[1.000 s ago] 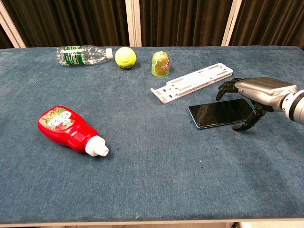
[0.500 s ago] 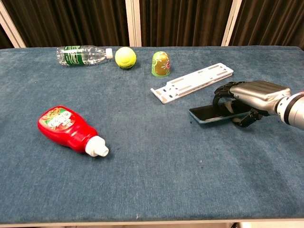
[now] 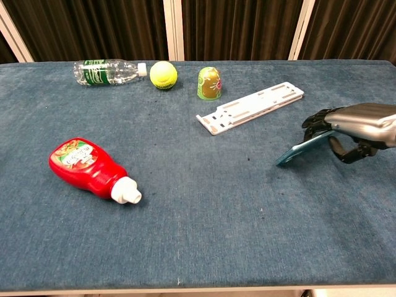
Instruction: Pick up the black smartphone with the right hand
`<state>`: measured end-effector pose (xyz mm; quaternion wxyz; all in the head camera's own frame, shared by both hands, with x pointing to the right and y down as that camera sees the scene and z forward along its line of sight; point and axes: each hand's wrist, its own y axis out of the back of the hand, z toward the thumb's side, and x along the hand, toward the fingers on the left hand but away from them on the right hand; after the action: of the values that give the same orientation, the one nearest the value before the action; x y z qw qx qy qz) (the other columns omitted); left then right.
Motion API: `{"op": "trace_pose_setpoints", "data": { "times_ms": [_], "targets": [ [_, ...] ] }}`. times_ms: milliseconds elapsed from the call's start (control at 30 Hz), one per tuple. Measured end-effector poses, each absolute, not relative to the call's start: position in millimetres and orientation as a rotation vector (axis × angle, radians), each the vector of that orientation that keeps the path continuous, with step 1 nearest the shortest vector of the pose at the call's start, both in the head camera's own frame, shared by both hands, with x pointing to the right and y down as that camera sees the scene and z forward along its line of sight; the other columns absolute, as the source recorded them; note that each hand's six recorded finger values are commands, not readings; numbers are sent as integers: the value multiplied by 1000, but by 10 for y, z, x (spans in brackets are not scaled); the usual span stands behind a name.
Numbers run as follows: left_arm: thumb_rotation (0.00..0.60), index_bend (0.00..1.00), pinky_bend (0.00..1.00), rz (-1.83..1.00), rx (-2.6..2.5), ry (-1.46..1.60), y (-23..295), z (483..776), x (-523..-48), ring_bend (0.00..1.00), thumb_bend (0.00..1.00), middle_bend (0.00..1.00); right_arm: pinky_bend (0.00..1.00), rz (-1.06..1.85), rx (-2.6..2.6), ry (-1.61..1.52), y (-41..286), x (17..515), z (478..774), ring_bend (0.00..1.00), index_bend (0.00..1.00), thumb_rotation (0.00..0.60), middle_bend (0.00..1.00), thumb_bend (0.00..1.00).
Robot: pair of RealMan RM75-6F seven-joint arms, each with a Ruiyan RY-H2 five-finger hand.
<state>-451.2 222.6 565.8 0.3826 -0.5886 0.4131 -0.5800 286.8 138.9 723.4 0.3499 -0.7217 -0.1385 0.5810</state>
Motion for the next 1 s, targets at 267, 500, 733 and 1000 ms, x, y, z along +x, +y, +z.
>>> {"op": "trace_pose_setpoints", "data": {
  "times_ms": [267,500,733,1000],
  "targets": [
    [600,209,0,-1472,-1496,1053,2209,5634,-4496,114,106,212,120,1487,-1856,-360,1204,2662,7307,0,253,600,135,1000],
    [600,209,0,-1474,-1494,1053,2213,5624,-4505,114,106,213,120,1507,-1874,-365,1102,2558,7387,0,129,600,135,1000],
    [600,208,0,-1468,-1491,1052,2201,5613,-4502,114,106,212,120,1498,-1858,-383,986,2498,7385,0,60,600,135,1000],
    [600,209,0,-1466,-1490,1049,2187,5609,-4502,114,106,212,120,1480,-1829,-437,911,2518,7305,0,0,600,135,1000]
  ]
}}
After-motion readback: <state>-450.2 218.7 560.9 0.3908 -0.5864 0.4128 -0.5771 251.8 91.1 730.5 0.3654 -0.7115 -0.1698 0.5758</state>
